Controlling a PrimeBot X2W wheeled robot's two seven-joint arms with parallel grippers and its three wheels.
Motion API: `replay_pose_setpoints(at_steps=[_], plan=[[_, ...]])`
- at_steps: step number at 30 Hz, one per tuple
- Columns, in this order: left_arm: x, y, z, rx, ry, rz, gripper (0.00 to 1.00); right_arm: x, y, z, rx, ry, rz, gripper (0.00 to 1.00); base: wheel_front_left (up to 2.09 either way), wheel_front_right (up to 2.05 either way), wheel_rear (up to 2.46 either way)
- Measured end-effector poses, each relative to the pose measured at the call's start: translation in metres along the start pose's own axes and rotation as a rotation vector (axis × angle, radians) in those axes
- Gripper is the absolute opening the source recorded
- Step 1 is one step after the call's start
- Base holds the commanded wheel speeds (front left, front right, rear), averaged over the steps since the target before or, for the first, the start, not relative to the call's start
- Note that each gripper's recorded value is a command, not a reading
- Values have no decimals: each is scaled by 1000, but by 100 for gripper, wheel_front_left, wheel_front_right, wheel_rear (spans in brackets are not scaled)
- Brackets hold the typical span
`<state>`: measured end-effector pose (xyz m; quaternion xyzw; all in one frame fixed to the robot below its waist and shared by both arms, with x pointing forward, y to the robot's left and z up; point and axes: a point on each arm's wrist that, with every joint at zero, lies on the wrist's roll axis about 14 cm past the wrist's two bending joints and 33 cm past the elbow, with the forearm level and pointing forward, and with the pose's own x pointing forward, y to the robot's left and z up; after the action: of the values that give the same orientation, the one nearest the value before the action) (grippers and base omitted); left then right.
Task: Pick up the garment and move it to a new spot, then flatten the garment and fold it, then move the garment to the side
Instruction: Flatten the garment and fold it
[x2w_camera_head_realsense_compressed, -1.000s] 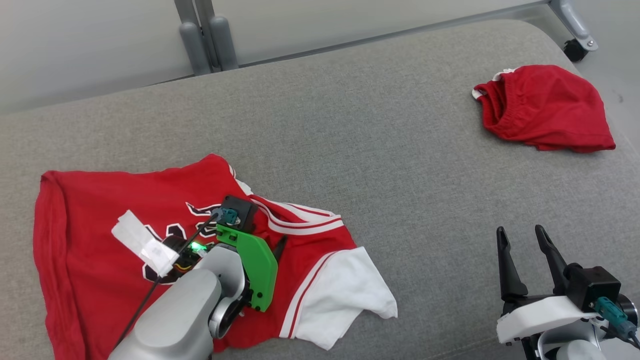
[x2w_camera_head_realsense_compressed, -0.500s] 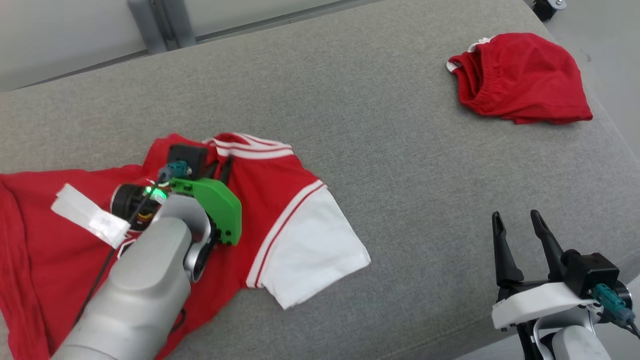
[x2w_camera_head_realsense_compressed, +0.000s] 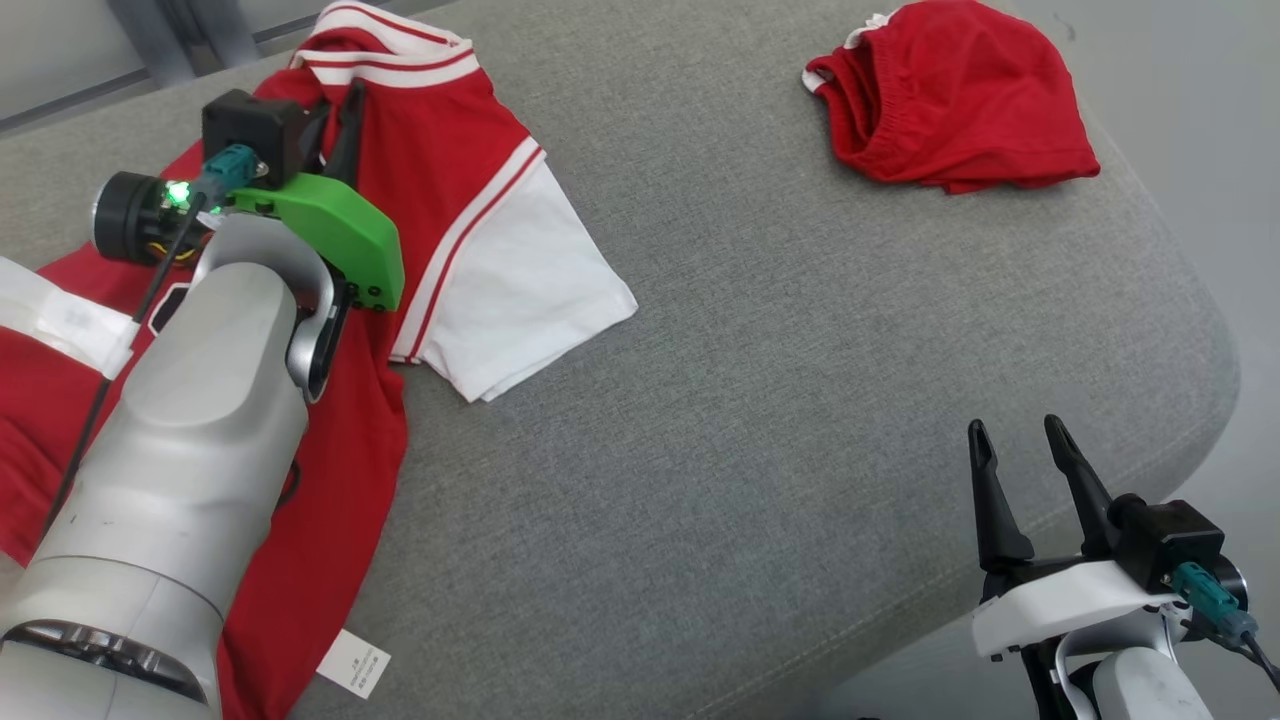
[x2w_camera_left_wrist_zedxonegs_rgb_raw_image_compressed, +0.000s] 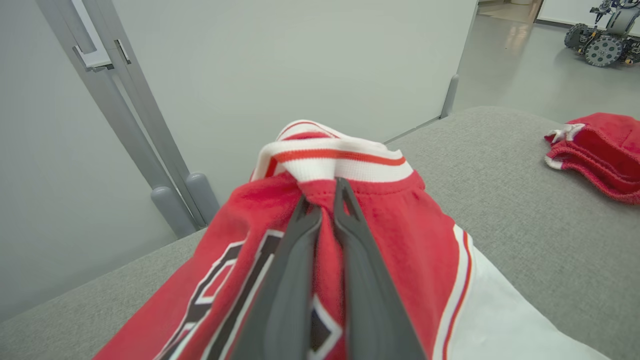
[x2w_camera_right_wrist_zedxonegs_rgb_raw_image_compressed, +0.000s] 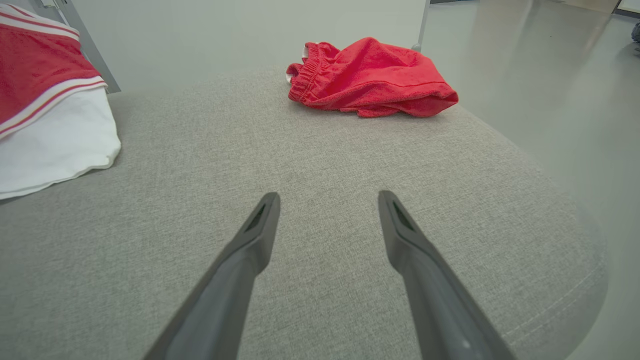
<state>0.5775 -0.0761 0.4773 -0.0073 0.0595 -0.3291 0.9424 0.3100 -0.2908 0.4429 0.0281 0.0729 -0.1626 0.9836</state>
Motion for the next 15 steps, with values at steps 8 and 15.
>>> replay_pose_setpoints(at_steps=[8,15], plan=[[-3,6,-17,-42,18,62,100,-5,-9,-10,-2,33,-29,100,0,0,0],[-39,-2,-21,-115,-13,100,100,2,-1,-1,-8,-1,2,100,0,0,0]])
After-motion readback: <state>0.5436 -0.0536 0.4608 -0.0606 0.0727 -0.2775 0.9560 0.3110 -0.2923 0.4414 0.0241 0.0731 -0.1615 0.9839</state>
